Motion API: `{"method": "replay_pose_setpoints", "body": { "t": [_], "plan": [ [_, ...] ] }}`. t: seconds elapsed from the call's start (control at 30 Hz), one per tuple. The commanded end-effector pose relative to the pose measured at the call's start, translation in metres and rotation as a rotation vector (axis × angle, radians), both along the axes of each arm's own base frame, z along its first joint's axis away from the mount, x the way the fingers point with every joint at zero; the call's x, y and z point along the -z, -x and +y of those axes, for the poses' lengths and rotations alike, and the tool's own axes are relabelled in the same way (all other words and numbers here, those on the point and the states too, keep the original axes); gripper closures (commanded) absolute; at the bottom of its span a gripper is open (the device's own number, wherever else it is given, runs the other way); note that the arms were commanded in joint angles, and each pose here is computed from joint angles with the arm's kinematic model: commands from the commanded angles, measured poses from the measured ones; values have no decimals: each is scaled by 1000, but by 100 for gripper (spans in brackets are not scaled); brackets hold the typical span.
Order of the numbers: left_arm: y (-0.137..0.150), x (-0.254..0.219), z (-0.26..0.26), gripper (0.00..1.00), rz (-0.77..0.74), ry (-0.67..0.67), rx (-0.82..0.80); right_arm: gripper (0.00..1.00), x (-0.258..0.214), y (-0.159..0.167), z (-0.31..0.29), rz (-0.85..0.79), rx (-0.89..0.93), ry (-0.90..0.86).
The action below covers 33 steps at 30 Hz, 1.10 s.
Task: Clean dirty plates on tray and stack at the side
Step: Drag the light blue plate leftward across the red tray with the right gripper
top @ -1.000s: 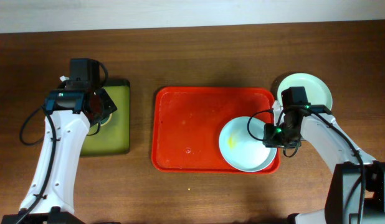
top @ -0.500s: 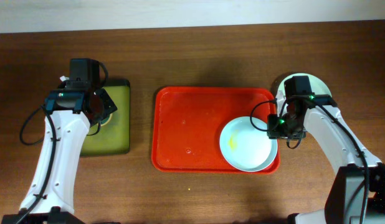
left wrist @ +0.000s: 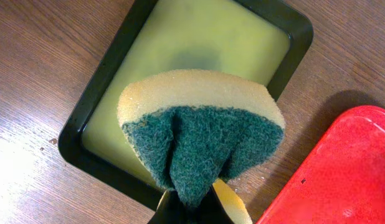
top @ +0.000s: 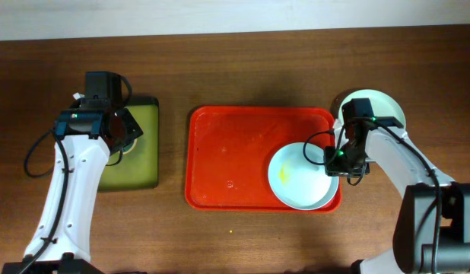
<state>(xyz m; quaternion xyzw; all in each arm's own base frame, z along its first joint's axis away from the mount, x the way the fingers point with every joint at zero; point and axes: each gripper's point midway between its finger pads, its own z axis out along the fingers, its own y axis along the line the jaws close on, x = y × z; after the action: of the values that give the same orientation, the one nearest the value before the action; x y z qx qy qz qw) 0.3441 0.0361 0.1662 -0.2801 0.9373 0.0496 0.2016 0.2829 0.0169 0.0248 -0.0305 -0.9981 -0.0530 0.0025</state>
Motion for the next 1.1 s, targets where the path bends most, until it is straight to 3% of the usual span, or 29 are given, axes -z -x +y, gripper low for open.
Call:
{"method": "replay_pose_setpoints", "body": {
  "t": [0.0,0.23,0.43,0.5,0.53,0.63,0.93,1.07],
  "plan": [
    [1,4,0,100,9,7,-5,65,10,8,3,43,-1,-12],
    [1,4,0,100,8,7,-5,65,10,7,9,42,0,-42],
    [1,4,-1,100,8,10,-4,67,-1,9,59,45,-36,-279],
    [1,4,-1,100,8,10,-4,66,3,9,65,32,-90,-226],
    [1,4,-1,100,8,10,-4,57,6,7,61,25,-87,-167],
    [1,4,-1,100,10,10,-4,55,12,1,37,11,38,25],
    [1,4,-1,100,9,10,-4,56,28,8,35,57,35,-1],
    [1,4,-1,100,8,9,-4,64,36,5,46,62,36,-60]
  ]
}}
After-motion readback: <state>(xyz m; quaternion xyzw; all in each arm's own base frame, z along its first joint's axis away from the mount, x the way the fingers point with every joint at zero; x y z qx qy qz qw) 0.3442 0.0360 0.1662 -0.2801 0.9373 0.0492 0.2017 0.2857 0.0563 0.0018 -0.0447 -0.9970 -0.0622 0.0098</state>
